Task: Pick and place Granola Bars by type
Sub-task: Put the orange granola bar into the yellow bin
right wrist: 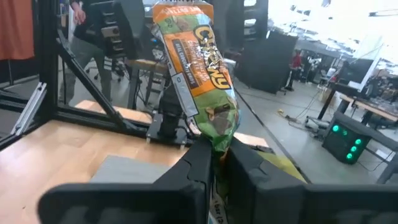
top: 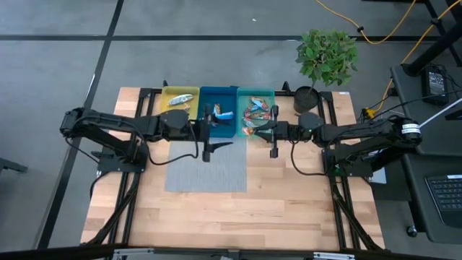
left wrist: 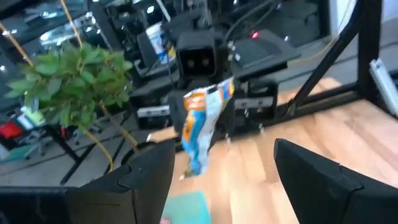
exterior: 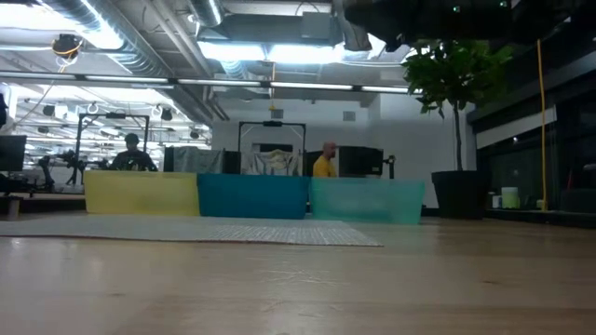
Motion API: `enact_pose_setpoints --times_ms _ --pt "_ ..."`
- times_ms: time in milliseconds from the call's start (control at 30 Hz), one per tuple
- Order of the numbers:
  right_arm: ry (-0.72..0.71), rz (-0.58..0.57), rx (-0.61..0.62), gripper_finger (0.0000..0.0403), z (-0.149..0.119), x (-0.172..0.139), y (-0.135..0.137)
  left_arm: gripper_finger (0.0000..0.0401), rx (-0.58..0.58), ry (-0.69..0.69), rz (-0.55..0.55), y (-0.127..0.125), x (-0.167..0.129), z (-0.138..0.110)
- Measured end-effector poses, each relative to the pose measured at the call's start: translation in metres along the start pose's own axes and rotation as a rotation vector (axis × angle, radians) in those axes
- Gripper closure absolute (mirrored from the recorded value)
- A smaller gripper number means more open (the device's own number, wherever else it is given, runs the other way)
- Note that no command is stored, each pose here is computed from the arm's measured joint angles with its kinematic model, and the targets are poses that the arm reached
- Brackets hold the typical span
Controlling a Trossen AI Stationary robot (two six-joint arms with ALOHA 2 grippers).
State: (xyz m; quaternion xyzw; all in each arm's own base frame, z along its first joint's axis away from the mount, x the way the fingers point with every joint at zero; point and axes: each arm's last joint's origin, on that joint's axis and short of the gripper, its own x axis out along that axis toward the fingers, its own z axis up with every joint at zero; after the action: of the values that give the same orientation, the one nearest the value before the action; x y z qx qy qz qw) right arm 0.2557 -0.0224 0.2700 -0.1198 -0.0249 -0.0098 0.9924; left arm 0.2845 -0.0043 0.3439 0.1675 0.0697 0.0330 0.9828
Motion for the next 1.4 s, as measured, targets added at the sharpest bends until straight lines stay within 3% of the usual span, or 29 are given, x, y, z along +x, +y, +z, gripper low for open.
enact_pose_setpoints --times_ms 167,833,1133,1400 --pt "-0.049 0.018 -0.004 0.0381 0.001 0.003 0.0 0.0135 -0.002 -0.028 -0.023 -0.002 0.006 -0.001" --pt "-0.116 0.076 0.009 0.0367 -0.014 0.021 -0.004 0.0141 -0.001 -0.067 -0.006 -0.007 0.038 -0.015" --pt "-0.147 0.096 0.02 0.038 -0.012 0.021 -0.004 0.017 -0.038 -0.087 0.034 0.004 0.038 -0.015" --pt "-0.157 0.095 0.02 0.0374 -0.01 0.021 -0.004 0.0222 -0.073 -0.145 0.003 0.01 0.04 -0.014"
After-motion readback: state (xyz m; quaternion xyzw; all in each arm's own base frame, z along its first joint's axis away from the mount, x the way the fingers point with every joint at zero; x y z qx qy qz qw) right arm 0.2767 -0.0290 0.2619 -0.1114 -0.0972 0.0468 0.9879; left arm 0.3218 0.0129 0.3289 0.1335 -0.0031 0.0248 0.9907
